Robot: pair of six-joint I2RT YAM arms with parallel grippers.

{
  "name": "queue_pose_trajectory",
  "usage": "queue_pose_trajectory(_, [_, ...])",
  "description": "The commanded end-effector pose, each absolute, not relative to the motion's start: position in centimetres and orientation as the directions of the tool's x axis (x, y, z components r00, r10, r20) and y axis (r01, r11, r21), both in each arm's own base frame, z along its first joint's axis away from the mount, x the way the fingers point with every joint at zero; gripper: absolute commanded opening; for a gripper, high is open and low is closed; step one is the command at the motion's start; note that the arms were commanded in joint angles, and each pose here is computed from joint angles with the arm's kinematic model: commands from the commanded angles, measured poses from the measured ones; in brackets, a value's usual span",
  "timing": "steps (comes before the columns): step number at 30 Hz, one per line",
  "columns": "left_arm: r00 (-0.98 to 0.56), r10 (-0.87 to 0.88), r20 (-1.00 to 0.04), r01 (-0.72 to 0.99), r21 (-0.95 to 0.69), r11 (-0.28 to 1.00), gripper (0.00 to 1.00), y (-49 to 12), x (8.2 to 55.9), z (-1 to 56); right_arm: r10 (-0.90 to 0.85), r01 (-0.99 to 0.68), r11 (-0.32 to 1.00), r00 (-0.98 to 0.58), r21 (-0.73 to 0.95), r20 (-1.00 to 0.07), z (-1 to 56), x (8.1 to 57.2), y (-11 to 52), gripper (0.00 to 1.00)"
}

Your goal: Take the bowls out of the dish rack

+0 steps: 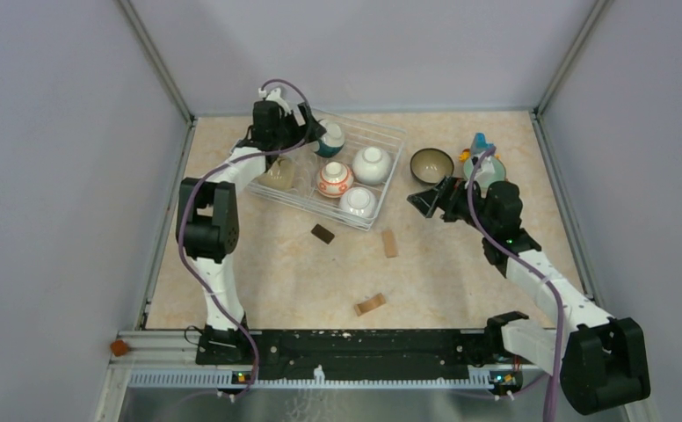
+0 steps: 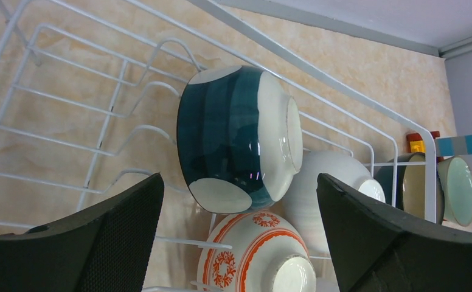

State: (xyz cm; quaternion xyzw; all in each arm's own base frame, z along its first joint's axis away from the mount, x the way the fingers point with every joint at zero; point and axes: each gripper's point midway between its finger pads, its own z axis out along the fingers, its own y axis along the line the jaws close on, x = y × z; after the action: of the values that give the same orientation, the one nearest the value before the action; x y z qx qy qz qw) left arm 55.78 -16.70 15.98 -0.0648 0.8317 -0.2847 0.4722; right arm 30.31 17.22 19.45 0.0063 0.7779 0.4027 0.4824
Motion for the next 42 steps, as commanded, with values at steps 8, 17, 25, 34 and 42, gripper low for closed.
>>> queue_pose_trajectory(8, [-0.579, -0.439, -0.687, 0.2, -0.642, 0.74, 0.93, -18.7, 57.0, 16.0, 0.395, -0.429, 0.681, -0.468, 0.594, -0.79, 20.8, 30.2, 17.1, 0.99])
queue_pose_trajectory(17, [-0.58, -0.456, -0.675, 0.188, -0.656, 0.731, 0.8, -18.8, 57.5, 15.8, 0.393, -0.43, 0.683, -0.464, 0.59, -0.794, 20.7, 30.1, 17.0, 0.99])
queue_pose_trajectory(25, [-0.557, -0.411, -0.722, 0.229, -0.609, 0.759, 0.57, -18.7, 57.6, 16.3, 0.394, -0.426, 0.69, -0.457, 0.585, -0.798, 20.6, 30.0, 16.8, 0.99])
queue_pose_trajectory(34, [-0.507, -0.392, -0.767, 0.305, -0.586, 0.751, 0.43, -19.2, 56.8, 18.8, 0.392, -0.427, 0.692, -0.453, 0.581, -0.8, 20.6, 30.0, 16.7, 0.99])
queue_pose_trajectory(42, [-0.541, -0.43, -0.723, 0.335, -0.654, 0.678, 0.45, -20.5, 56.2, 18.6, 0.389, -0.42, 0.701, -0.453, 0.577, -0.802, 20.5, 30.0, 16.6, 0.98])
